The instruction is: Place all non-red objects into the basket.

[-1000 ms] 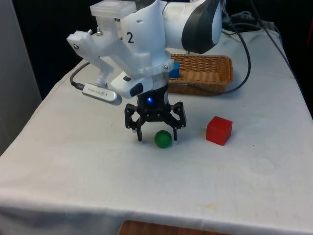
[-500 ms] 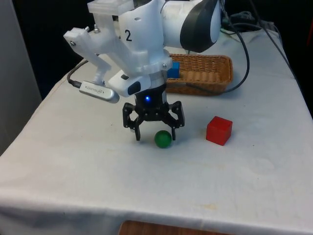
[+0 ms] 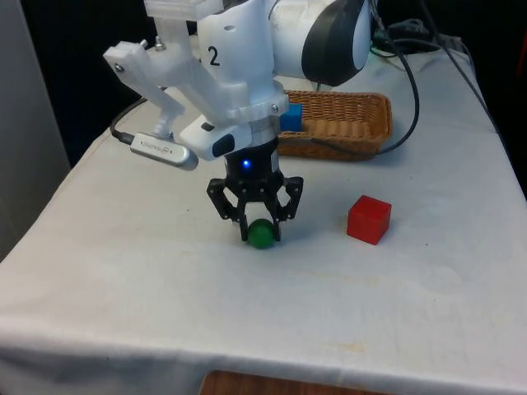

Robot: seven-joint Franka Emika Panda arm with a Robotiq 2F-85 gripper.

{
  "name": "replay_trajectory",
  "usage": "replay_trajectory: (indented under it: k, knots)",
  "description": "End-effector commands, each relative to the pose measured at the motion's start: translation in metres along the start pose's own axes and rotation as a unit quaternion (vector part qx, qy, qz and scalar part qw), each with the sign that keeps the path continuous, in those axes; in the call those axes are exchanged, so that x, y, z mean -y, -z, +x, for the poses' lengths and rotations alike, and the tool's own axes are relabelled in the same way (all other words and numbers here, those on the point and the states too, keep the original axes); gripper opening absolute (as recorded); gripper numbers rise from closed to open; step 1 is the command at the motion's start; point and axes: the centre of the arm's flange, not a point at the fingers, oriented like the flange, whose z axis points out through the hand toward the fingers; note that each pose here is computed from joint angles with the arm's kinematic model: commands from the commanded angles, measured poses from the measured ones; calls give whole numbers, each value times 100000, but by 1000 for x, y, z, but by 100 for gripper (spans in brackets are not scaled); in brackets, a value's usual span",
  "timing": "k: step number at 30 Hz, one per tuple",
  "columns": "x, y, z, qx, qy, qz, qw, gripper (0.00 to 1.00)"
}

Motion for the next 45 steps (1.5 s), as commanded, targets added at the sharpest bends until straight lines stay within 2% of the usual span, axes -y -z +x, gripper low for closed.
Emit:
replay_trajectory:
  k: [1,9,13,17,25,26,29,45]
  knots:
    - [1,1,0,155,-224,197,99999,0]
    - [0,1,1,-99,-7,-40,100000,0]
    - [-4,23,1,-165,-496,200,99998,0]
    - [-6,32,2,-26,-475,525,99997,0]
    - [-11,66,-3,31,-1405,1261,99982,0]
    - [-11,59,-1,136,-1088,1180,99987,0]
    - [-10,79,-8,148,-1660,1866,99969,0]
    - [-4,128,-38,-584,-2076,4033,99895,0]
